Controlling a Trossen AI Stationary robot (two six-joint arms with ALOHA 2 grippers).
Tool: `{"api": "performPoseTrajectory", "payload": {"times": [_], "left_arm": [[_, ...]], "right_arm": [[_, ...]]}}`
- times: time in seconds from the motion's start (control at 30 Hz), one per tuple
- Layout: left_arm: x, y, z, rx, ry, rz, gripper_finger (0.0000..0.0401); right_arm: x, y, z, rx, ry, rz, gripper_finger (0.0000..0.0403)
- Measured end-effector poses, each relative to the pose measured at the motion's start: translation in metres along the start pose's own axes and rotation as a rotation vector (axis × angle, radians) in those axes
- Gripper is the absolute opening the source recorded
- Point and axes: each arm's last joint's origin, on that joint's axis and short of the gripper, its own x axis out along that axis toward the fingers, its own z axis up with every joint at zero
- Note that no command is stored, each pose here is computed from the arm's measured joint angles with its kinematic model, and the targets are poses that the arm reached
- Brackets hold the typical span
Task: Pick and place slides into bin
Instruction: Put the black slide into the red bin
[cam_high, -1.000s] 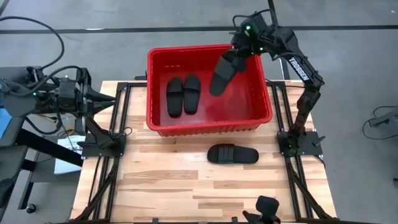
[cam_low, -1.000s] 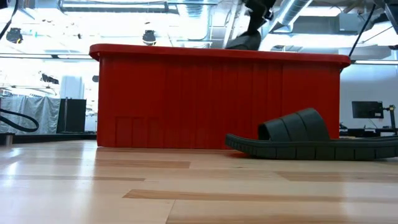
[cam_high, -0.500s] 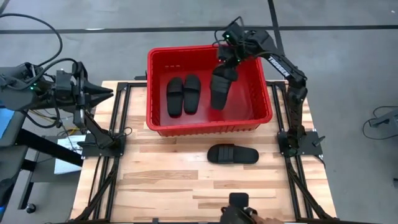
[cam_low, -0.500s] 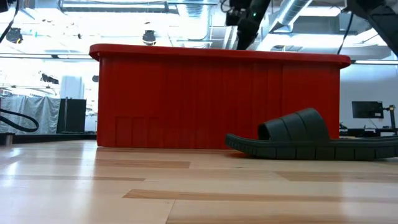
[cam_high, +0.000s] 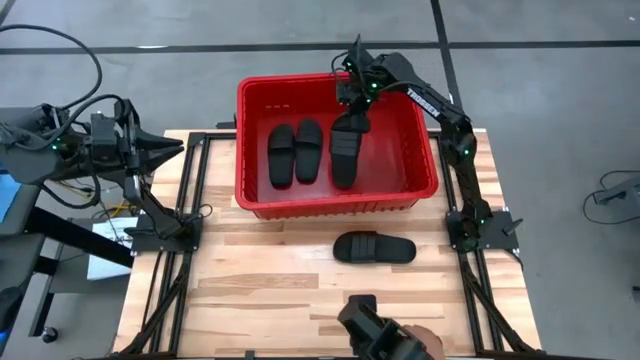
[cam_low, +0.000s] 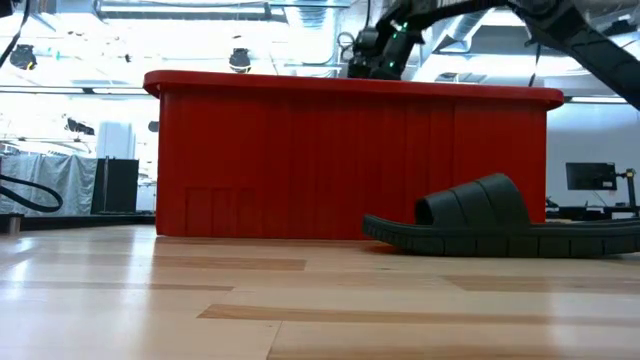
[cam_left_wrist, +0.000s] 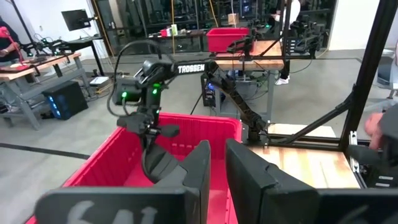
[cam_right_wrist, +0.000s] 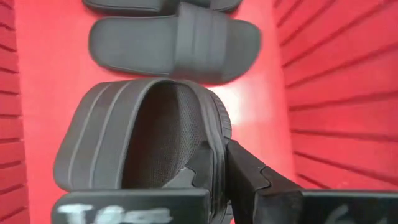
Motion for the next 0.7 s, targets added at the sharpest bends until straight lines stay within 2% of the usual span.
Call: {"api": "performPoseTrajectory", "payload": {"times": [0.17, 0.43, 0.7], "left_arm": [[0.000, 0.000, 0.000, -0.010, -0.001, 0.000, 0.0041], [0.000, 0.001, 0.000, -0.012, -0.010, 0.026, 0.0041], [0.000, 0.001, 0.000, -0.012, -0.010, 0.026, 0.0041]], "right_arm": [[0.022, -0.013, -0.006, 0.015, 0.000, 0.045, 0.0012], [0.052, -0.032, -0.017, 0.032, 0.010, 0.050, 0.0012], [0.054, -0.040, -0.018, 0.028, -0.030, 0.031, 0.0012]]}}
